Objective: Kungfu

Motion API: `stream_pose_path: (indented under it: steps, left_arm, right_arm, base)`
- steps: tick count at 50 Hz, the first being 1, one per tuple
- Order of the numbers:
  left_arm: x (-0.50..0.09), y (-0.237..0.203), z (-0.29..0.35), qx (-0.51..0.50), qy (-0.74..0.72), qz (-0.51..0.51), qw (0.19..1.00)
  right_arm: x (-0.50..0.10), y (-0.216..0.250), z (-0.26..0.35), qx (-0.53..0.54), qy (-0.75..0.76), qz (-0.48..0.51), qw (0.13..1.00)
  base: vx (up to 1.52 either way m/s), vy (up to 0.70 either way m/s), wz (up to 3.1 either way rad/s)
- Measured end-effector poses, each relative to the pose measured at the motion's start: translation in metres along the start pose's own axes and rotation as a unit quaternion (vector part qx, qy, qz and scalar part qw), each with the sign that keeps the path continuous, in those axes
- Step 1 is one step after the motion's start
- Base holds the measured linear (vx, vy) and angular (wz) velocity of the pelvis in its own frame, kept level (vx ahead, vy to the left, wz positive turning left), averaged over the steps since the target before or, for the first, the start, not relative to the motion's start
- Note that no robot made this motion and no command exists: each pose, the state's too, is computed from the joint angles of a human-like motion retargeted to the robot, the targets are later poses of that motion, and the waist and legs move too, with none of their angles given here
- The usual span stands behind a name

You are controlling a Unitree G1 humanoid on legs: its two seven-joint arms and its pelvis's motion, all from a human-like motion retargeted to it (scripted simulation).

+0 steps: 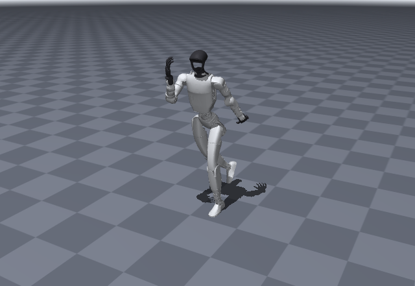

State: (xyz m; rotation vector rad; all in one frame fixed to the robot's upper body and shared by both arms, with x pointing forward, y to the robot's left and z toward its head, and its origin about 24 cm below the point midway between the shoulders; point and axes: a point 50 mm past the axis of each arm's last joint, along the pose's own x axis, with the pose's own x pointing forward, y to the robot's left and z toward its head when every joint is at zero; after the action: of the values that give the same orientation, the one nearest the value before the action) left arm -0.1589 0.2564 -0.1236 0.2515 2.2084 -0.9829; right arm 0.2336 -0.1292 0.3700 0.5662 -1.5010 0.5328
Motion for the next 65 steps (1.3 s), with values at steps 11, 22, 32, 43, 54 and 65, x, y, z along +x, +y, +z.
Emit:
stream_pose_path:
  steps: [11, 22, 32, 43, 54, 65]
  left_arm:
    - [-0.014, 0.025, 0.006, -0.023, -0.034, 0.081, 0.996]
    - [0.012, -0.014, 0.016, -0.022, -0.038, 0.038, 0.998]
    - [0.04, -0.073, -0.023, -0.044, 0.02, -0.048, 0.998]
    - [0.041, -0.09, -0.062, -0.181, 0.089, 0.001, 0.979]
    - [-0.166, 0.143, 0.087, -0.092, -0.1, 0.423, 0.896]
    - [-0.616, -0.072, 0.241, 0.301, -0.612, 0.725, 0.101]
  right_arm:
    - [-0.025, -0.006, -0.014, -0.023, 0.08, -0.009, 0.997]
    - [-0.039, -0.022, -0.012, -0.051, 0.107, -0.025, 0.993]
    - [-0.026, -0.024, -0.006, -0.095, 0.11, 0.002, 0.989]
    - [-0.063, -0.056, -0.027, -0.14, 0.193, -0.069, 0.969]
    - [-0.44, -0.076, 0.007, -0.11, 0.828, -0.33, 0.44]
    - [-0.459, 0.221, 0.414, 0.303, 0.828, -0.261, -0.393]
  base:
    - [0.53, 0.19, 1.03]
    - [0.52, -0.07, 0.86]
    - [0.46, -0.15, -0.07]
    - [0.73, -0.05, -0.19]
    - [0.91, 0.04, 0.07]
    - [0.83, 0.08, 0.41]
